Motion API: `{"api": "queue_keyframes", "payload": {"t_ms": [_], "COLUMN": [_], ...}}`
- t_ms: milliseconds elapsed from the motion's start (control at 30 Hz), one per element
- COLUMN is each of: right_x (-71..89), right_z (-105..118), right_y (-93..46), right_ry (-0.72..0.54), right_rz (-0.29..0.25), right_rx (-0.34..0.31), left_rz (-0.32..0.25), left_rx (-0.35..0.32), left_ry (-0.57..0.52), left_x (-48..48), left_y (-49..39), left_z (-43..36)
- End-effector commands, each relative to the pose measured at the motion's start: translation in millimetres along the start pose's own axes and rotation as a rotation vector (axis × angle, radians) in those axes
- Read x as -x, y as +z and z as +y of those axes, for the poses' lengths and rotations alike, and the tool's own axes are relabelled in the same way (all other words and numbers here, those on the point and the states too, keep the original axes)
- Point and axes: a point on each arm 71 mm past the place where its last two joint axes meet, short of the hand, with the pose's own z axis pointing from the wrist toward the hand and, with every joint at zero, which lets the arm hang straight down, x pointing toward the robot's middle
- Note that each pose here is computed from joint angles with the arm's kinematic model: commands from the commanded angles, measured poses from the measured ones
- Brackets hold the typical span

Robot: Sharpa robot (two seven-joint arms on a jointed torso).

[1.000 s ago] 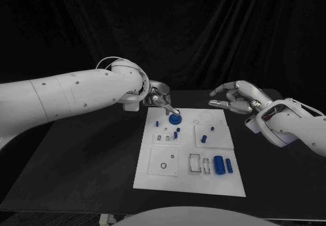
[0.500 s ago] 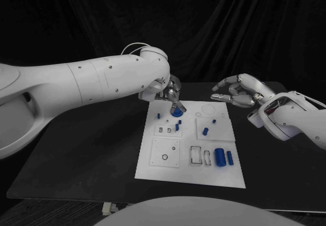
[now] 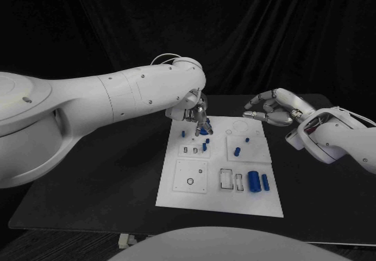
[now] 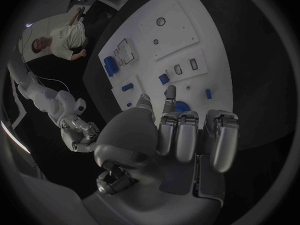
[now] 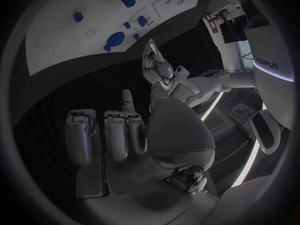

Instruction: Assemble the parts on the task board

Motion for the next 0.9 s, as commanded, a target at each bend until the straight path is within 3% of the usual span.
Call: {"api": "queue_keyframes", "payload": {"t_ms": [33,567,900], "right_x": [-1.8,-3.6,-4.2], "right_z": [-3.2,-4.4,-6.2], "right_y": [-0.8,0.5,-0.3], "right_ry": [0.006,0.009,0.011], "right_rz": [0.019,0.037,0.045], "right_rx": [-0.038,-0.055,-0.065], "left_rz": [0.07,0.085,0.08], "left_rx": [0.042,0.037,0.043], "left_ry": [-0.027,-0.055,-0.084], "left_x": [-5.6,-17.5,-22.1], "left_y": [2.3,17.6,27.1], "left_z": [0.7,-6.7,-7.0]}}
